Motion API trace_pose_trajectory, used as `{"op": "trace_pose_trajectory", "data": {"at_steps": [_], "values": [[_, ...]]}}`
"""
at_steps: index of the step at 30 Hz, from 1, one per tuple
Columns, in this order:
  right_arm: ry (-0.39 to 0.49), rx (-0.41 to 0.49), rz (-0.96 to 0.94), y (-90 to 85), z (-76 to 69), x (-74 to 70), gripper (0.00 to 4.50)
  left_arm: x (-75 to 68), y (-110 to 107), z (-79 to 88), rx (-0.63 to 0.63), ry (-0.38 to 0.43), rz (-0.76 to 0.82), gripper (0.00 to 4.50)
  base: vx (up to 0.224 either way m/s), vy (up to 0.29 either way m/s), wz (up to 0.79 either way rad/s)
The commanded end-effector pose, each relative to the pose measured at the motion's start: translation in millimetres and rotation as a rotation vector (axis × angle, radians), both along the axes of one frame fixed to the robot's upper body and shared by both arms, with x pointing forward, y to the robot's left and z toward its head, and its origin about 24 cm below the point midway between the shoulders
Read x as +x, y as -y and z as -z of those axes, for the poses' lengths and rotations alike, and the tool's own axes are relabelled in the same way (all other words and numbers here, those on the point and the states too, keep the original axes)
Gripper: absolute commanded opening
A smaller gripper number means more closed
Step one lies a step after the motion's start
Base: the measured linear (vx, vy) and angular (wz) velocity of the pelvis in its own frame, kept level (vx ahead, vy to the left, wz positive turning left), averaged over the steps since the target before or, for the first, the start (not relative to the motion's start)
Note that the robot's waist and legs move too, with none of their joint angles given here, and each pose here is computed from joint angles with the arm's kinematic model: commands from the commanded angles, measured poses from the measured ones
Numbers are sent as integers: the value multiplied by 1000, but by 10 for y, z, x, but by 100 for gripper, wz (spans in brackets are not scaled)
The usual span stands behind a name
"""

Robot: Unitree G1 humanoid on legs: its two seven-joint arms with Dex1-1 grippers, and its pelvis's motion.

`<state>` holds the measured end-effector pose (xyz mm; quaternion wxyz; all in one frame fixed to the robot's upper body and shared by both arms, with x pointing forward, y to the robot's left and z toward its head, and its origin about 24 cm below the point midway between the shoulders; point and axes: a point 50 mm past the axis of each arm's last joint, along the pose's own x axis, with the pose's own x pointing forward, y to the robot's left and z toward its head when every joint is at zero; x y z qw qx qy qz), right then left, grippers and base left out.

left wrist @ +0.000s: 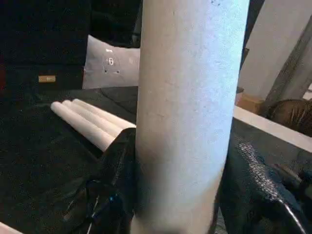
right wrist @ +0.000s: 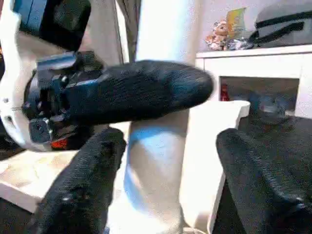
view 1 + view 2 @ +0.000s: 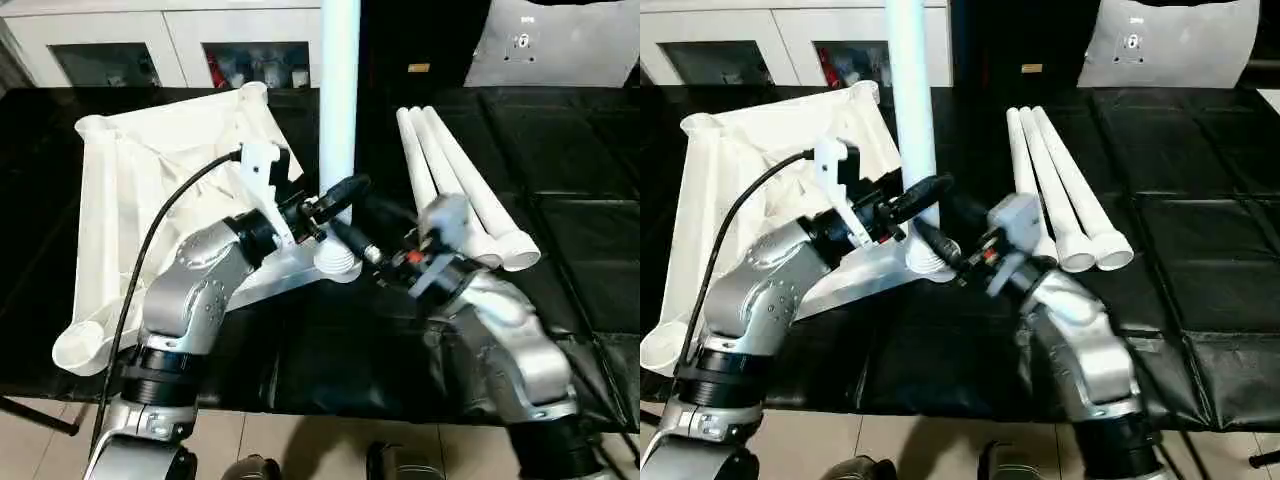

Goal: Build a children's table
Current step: Insert table leg to table base

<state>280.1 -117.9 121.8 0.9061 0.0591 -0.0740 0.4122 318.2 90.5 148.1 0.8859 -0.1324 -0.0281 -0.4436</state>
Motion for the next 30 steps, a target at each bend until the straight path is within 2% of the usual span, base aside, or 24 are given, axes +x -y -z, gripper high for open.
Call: {"op": "trace_pose_trajectory", "data": {"at_steps": [1,2,3,6,10,14,20,23,25,26,30], "values": [[5,67,-16,146,-183,-6,369,28,-75,-114,-66,-14,20,198,0,0,0],[4,80,-15,179,-214,-2,369,26,-79,-127,-81,-22,35,198,0,0,0],[-15,130,-4,237,-268,13,385,16,-86,-152,-112,-37,67,198,0,0,0],[-94,203,-66,348,-366,7,411,-29,-94,-209,-169,-69,178,198,0,0,0],[-96,211,-110,390,-426,-11,442,-77,-91,-247,-197,-82,269,198,0,0,0],[-115,211,-171,418,-500,-48,448,-147,-89,-321,-221,-79,370,197,0,0,0],[-142,170,-213,406,-504,-92,450,-130,-100,-330,-212,-86,389,197,0,0,0],[-162,127,-237,391,-476,-110,450,-135,-91,-325,-176,-60,393,197,0,0,0],[-178,74,-262,371,-447,-112,450,-173,-62,-340,-137,5,416,197,0,0,0],[-178,74,-262,371,-447,-112,450,-173,-62,-340,-137,5,416,197,0,0,0],[-203,-72,-376,302,-359,-140,450,-263,26,-430,-158,109,503,197,0,0,0]]}}
